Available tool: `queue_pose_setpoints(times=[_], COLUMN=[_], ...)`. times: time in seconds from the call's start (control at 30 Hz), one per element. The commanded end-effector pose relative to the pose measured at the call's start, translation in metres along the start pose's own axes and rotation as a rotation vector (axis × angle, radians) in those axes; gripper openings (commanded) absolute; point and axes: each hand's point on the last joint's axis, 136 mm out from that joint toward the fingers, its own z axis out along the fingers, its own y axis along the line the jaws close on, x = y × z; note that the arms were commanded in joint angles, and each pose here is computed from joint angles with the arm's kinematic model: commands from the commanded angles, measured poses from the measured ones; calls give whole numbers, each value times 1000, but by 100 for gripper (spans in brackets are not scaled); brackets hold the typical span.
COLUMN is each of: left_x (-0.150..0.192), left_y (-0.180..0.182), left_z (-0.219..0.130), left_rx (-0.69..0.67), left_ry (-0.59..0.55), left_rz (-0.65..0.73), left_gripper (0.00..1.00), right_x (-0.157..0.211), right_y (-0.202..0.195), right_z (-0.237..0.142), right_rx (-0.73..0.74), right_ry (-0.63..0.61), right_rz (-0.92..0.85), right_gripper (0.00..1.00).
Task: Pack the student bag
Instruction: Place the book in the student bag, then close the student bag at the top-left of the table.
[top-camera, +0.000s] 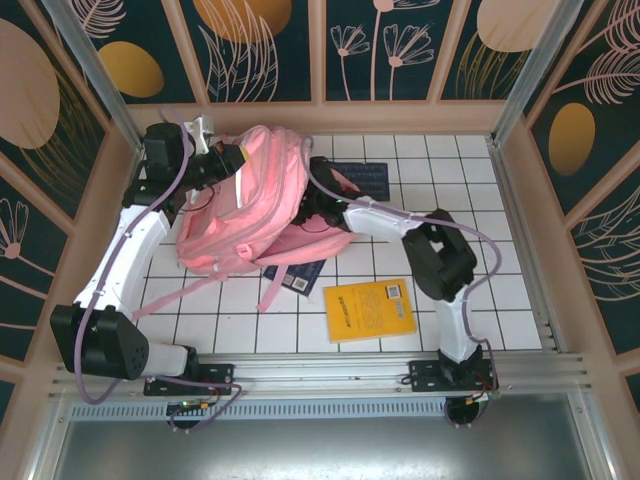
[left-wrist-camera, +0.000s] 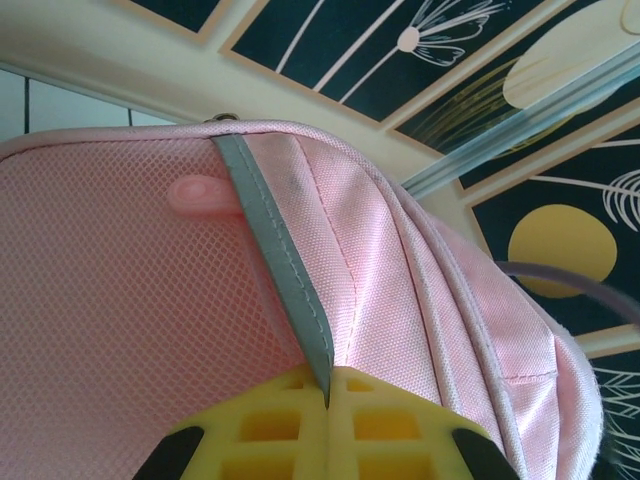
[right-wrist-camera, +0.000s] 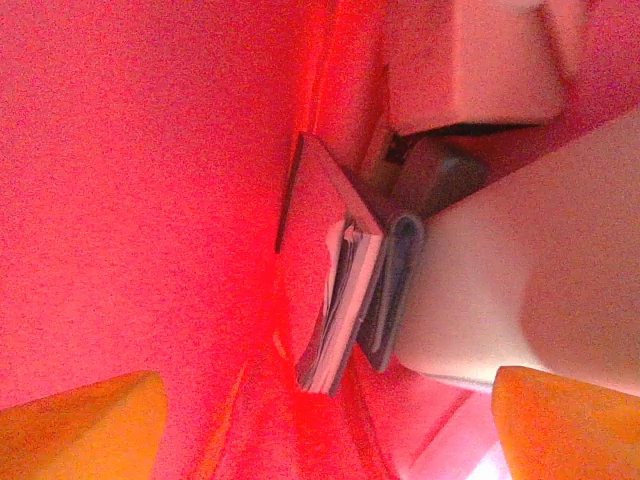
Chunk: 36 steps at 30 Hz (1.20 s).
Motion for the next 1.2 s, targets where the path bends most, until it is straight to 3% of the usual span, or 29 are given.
queue_pose_setpoints(times=[0.0, 0.1, 0.2, 0.37, 0.53, 0.67, 0.83, 1.07, 1.17], left_x=[-47, -49, -52, -52, -46, -52, -74, -47, -26], left_y=[-33, 6, 32, 59, 86, 113, 118, 122, 124], left_z=[-26, -28, -32, -22, -8, -1, -8, 28, 43], left_rx=[44, -80, -111, -171, -231, -307, -267, -174, -159], left_ry=[-186, -232, -269, -264, -249, -288, -406, -261, -207], left_rz=[128, 67, -20, -30, -34, -97, -163, -193, -203], left_gripper=[0, 0, 0, 0, 0, 0, 0, 1, 11], right_x=[-18, -20, -22, -31, 3, 53, 117, 213, 240], right_y=[31, 31, 21, -18, -50, -85, -111, -127, -146], right_z=[-42, -69, -93, -156, -207, -224, -240, -238, -242], right_rx=[-35, -9, 49, 295, 481, 598, 662, 699, 811], right_ry=[-98, -143, -181, -342, -386, -296, -140, 169, 244], right_rz=[-109, -145, -152, -130, -134, -106, -44, 38, 54], right_gripper=[90, 96, 96, 87, 85, 77, 65, 38, 21])
